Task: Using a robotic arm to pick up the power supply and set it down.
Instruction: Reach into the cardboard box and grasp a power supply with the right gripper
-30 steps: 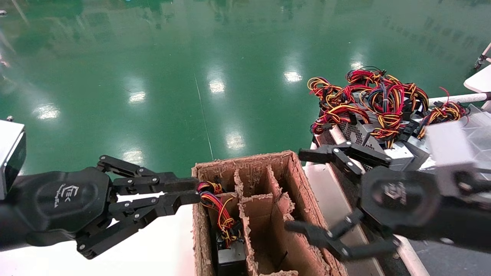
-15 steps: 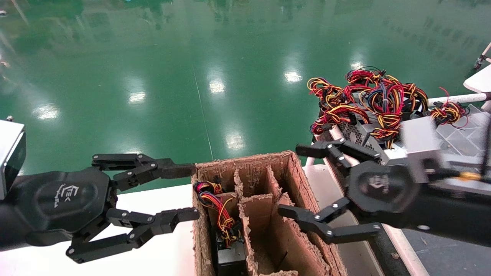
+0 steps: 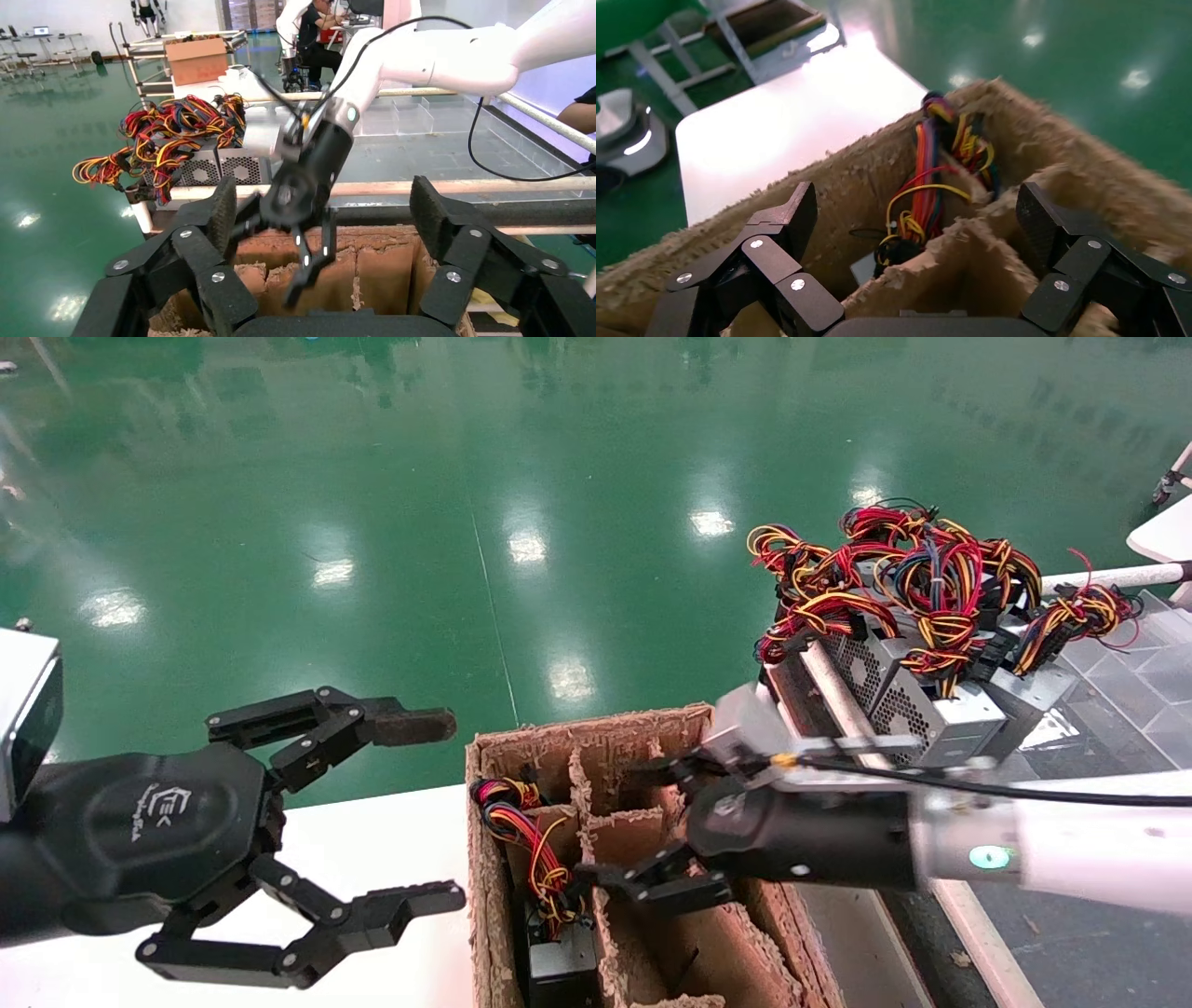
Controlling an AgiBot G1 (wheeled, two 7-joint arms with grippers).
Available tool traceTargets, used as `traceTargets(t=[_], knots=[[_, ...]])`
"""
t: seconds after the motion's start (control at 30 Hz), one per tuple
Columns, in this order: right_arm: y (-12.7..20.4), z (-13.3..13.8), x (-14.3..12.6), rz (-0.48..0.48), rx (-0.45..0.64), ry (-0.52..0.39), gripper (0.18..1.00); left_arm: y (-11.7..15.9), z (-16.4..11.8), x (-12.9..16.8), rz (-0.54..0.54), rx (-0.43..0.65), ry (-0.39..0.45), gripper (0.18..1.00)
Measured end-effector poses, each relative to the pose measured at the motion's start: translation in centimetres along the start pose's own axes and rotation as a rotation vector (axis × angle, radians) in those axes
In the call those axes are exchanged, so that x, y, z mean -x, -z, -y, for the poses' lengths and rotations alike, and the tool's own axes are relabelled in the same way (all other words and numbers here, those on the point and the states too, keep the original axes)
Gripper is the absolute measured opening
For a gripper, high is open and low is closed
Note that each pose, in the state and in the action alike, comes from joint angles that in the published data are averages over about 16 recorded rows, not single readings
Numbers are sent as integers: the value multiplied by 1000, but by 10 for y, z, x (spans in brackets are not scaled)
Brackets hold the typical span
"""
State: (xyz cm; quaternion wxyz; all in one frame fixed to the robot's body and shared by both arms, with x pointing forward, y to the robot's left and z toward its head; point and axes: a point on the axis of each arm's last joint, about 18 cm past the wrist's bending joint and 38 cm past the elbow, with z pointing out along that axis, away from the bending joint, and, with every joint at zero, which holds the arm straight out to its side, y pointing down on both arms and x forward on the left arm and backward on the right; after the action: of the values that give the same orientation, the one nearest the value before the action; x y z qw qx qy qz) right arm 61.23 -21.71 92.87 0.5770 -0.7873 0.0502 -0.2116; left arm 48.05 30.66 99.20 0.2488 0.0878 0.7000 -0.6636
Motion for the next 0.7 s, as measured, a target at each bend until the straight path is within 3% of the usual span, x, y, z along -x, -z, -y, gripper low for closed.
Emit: traceTargets(t=[0.27, 0.7], knots=[[-42, -11, -2, 54, 39, 9, 1001, 0, 0, 0, 0, 0, 0, 928], [-77, -21, -7, 85, 48, 25, 974, 0, 0, 0, 0, 0, 0, 998]])
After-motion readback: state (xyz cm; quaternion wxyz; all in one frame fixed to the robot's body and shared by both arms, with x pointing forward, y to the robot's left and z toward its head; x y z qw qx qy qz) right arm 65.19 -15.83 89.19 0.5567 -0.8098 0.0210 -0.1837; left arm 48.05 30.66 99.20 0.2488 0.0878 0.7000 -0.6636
